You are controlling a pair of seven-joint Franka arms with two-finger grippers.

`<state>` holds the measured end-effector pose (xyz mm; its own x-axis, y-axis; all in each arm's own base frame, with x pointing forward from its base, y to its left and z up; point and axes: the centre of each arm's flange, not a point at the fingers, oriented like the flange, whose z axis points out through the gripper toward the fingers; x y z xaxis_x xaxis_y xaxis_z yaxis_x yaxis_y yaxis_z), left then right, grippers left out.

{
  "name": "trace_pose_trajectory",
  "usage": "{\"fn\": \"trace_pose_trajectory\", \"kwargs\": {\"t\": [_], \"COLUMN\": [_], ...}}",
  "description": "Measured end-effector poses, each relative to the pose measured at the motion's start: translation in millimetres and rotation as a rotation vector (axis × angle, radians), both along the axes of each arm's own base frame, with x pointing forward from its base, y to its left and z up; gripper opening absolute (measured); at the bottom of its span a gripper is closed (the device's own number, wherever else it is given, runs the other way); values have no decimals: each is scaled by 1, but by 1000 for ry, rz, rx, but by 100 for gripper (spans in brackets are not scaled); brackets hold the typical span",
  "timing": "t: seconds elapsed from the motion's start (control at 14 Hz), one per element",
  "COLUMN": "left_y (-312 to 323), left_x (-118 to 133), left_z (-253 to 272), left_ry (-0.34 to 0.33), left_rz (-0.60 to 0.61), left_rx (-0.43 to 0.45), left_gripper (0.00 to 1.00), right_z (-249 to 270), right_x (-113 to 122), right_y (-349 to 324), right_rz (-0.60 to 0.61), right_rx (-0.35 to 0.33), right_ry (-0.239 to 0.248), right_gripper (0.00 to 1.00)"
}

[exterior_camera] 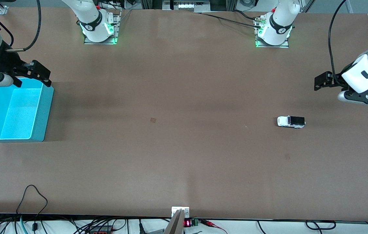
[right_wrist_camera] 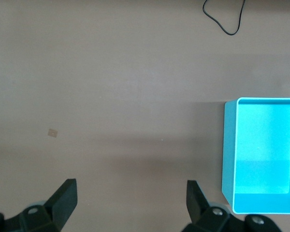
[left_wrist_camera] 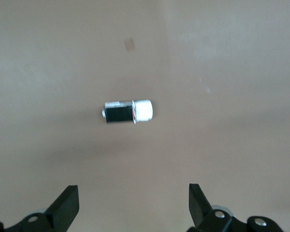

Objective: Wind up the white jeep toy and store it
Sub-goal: 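Move the left gripper over the white toy jeep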

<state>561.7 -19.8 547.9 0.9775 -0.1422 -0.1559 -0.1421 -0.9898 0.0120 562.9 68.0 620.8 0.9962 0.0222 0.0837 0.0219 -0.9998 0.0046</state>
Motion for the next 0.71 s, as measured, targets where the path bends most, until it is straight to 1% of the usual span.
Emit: {"fn": "trace_pose_trajectory", "kwargs": {"t": [0.07, 0.21, 0.43, 0.57, 0.71], "left_y": [-1, -1, 2, 5, 7], "left_x": [-5, -10, -8, -2, 6], "left_z": [-3, -8, -28, -47, -71], "left_ry": [41, 94, 144, 179, 180], "left_rz": [-18, -114, -334, -464, -598], "left_rx": [-1, -19, -72, -95, -108], "left_gripper": [100, 100, 100, 100, 100], "right_z": [-1, -2, -9, -11, -12], "right_x": [0, 0, 2, 0, -2], "right_y": [1, 7, 14, 12, 10], "right_rz": [2, 13, 24, 21, 19], "right_rx": [0, 0, -1, -4, -6], "right_ry": [3, 7, 18, 42, 56], "right_gripper": [100, 100, 100, 100, 100]}}
